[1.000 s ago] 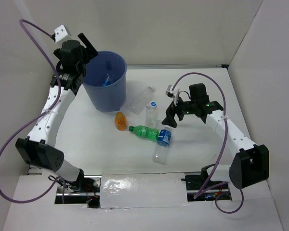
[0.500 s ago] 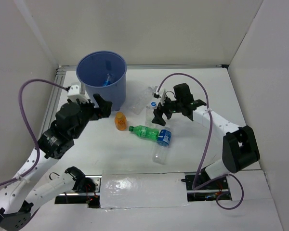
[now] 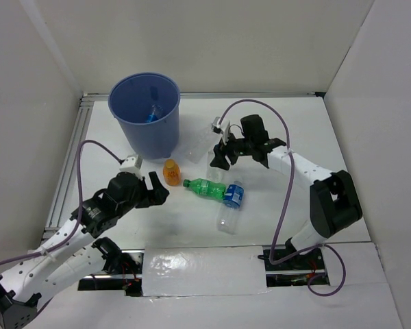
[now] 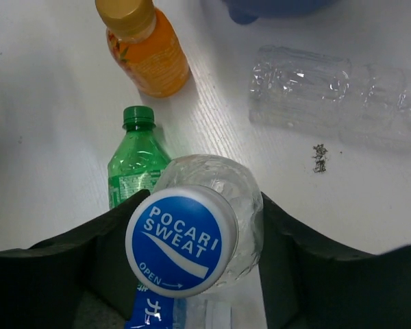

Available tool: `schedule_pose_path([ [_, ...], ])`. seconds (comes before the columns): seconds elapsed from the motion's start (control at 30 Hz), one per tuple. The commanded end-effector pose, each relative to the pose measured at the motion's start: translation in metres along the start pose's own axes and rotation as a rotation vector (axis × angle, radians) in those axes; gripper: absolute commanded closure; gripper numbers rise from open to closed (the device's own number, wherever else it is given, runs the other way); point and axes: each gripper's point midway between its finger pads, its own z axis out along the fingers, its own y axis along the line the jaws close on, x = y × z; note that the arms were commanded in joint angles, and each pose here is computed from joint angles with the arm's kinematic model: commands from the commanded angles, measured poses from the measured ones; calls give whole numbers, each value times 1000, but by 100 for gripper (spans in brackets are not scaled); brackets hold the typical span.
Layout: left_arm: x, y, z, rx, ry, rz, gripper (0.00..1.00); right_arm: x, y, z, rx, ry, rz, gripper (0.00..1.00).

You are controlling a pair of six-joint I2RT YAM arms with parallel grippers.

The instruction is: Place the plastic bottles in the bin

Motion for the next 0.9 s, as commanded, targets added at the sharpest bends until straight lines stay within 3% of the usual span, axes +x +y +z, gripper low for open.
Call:
schedule_pose_path([
  [0.0, 6, -8, -2, 48, 14, -63, 5, -33, -4, 2, -7, -81, -50, 43],
  [0.03, 4, -10, -1, 53, 8, -74, 5, -33, 1, -2, -19, -75, -43, 58],
  [0.13, 8, -7, 3, 44, 18, -62, 5, -51, 9, -16, -34, -90, -69, 68],
  [0.27, 26, -15, 14, 94, 89, -35, 5, -105, 21, -43, -57, -178, -117, 68],
  [0.57, 38, -19, 29, 109, 120, 3, 5, -286, 22, -98, 45, -482, -279, 72],
  [0.8, 40, -30, 29, 101, 85, 106, 5, -359, 40, -77, 18, -608, -319, 72],
  [0.87, 37, -28, 31, 70, 45, 134, 4, -359, 37, -54, 5, -600, -304, 65],
])
